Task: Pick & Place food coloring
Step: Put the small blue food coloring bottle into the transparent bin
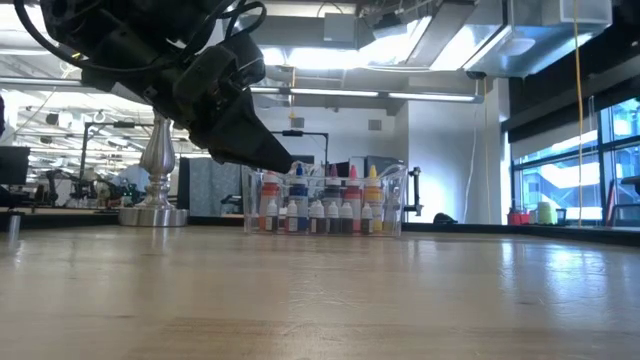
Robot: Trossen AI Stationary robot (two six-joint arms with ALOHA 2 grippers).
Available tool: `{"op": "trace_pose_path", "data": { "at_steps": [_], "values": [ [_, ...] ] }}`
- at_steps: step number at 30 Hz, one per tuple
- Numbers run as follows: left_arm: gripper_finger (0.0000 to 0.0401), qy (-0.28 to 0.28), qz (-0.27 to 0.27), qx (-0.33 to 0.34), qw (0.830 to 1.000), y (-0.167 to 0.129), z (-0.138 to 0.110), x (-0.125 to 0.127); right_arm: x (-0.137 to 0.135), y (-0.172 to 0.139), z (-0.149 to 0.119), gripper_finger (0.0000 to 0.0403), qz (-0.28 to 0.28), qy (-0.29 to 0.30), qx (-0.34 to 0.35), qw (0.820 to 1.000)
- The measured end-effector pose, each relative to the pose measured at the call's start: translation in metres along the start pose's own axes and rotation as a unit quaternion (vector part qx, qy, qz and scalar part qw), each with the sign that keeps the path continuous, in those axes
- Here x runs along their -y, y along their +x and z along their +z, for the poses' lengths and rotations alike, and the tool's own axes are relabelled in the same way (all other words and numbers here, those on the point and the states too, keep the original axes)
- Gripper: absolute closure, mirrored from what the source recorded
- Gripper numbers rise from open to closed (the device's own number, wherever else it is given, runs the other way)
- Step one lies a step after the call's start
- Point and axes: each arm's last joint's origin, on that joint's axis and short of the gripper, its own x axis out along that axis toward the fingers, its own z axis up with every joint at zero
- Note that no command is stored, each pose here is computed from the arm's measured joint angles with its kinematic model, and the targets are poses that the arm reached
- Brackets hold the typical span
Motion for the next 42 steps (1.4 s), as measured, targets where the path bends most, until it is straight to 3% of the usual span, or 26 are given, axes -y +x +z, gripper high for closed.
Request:
{"op": "trace_pose_path", "data": {
  "at_steps": [5, 8, 15, 24, 33, 42],
  "values": [
    [0.0301, 0.000, -0.001, 0.001, 1.000, 0.000, 0.000, 0.000, 0.031, -0.035, 0.014, 0.0338, -0.023, 0.029, 0.020, 0.999],
    [0.0301, 0.000, -0.002, 0.001, 1.000, 0.000, 0.000, 0.001, 0.061, -0.056, 0.029, 0.0337, -0.052, 0.013, 0.034, 0.998],
    [0.0301, 0.001, -0.002, 0.000, 1.000, 0.000, 0.000, 0.001, 0.151, -0.101, 0.072, 0.0339, -0.080, -0.055, 0.079, 0.992],
    [0.0301, -0.008, -0.003, 0.000, 1.000, 0.000, 0.000, 0.001, 0.266, -0.132, 0.105, 0.0339, -0.122, -0.073, 0.115, 0.983],
    [0.0301, -0.009, -0.002, 0.004, 1.000, 0.000, 0.001, 0.001, 0.307, -0.174, 0.132, 0.0339, -0.151, -0.098, 0.161, 0.970],
    [0.0301, -0.001, -0.004, 0.003, 1.000, 0.000, 0.000, 0.001, 0.335, -0.132, 0.160, 0.0339, -0.117, -0.096, 0.086, 0.985]
  ]
}}
